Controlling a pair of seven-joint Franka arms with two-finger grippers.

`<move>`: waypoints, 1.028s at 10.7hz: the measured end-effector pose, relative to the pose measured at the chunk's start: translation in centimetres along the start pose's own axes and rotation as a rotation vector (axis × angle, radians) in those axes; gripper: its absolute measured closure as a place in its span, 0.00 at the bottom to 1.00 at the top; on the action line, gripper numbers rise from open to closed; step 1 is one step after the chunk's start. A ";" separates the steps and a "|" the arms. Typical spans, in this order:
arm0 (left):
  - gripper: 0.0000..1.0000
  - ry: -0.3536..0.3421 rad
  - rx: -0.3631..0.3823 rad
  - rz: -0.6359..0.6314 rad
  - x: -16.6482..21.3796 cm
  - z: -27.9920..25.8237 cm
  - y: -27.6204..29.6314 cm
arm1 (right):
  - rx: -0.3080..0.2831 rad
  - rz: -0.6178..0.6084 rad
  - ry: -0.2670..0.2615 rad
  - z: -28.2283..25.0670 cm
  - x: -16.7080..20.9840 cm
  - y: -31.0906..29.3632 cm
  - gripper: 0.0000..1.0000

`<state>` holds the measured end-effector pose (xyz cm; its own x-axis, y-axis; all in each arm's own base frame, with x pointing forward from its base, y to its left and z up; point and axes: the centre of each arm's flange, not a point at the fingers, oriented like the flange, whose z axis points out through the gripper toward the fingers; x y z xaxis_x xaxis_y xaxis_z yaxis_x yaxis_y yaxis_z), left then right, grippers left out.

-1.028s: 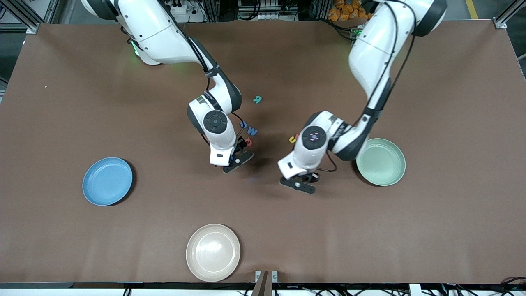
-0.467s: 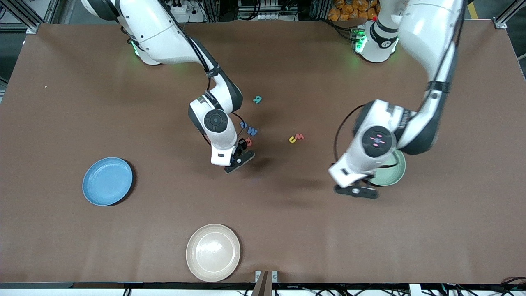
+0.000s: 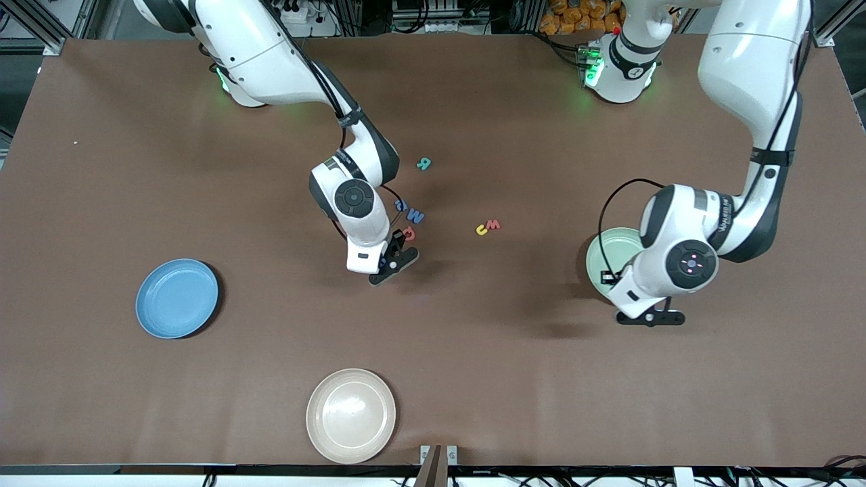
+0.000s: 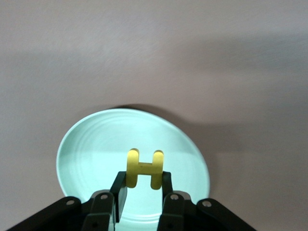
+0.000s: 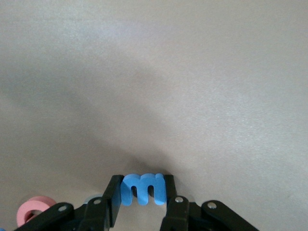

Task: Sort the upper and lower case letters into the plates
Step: 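Drop the H on the green plate while the right gripper grasps the m, then release the blue m on the blue plate while the left gripper returns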

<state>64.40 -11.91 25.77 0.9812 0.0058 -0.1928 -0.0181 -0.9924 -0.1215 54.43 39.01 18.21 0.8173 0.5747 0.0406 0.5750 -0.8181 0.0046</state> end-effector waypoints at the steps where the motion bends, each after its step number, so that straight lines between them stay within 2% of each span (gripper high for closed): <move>1: 0.67 -0.015 -0.002 -0.017 0.0 0.8 -1.2 | -0.003 0.016 0.010 -0.7 0.3 0.9 0.59; 3: 0.67 -0.030 -0.003 -0.027 0.0 1.6 -1.9 | -0.006 0.069 0.031 -3.4 0.8 4.3 0.59; 5: 0.60 -0.031 -0.004 -0.024 -0.1 1.6 -1.5 | -0.012 0.137 0.023 -6.8 0.5 8.8 0.59; 7: 0.37 -0.025 -0.007 -0.017 -0.1 1.2 -1.1 | -0.015 0.223 -0.014 -9.2 -0.9 14.5 0.59; 9: 0.11 -0.002 -0.014 -0.009 -0.7 -0.7 1.0 | -0.013 0.305 -0.059 -10.3 -3.0 20.6 0.59; 10: 0.01 0.012 -0.025 -0.016 -1.4 -2.2 3.2 | -0.016 0.323 -0.076 -10.5 -4.1 23.2 0.59; 11: 0.00 0.029 -0.041 -0.025 -2.3 -3.9 6.0 | -0.023 0.322 -0.093 -10.7 -5.2 25.6 0.59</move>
<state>62.77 -18.33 29.33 0.9865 0.0278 -0.1616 0.0139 -0.9962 -0.0863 64.50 14.80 28.83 0.9574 0.2849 -0.0479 0.2864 -0.9577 0.0286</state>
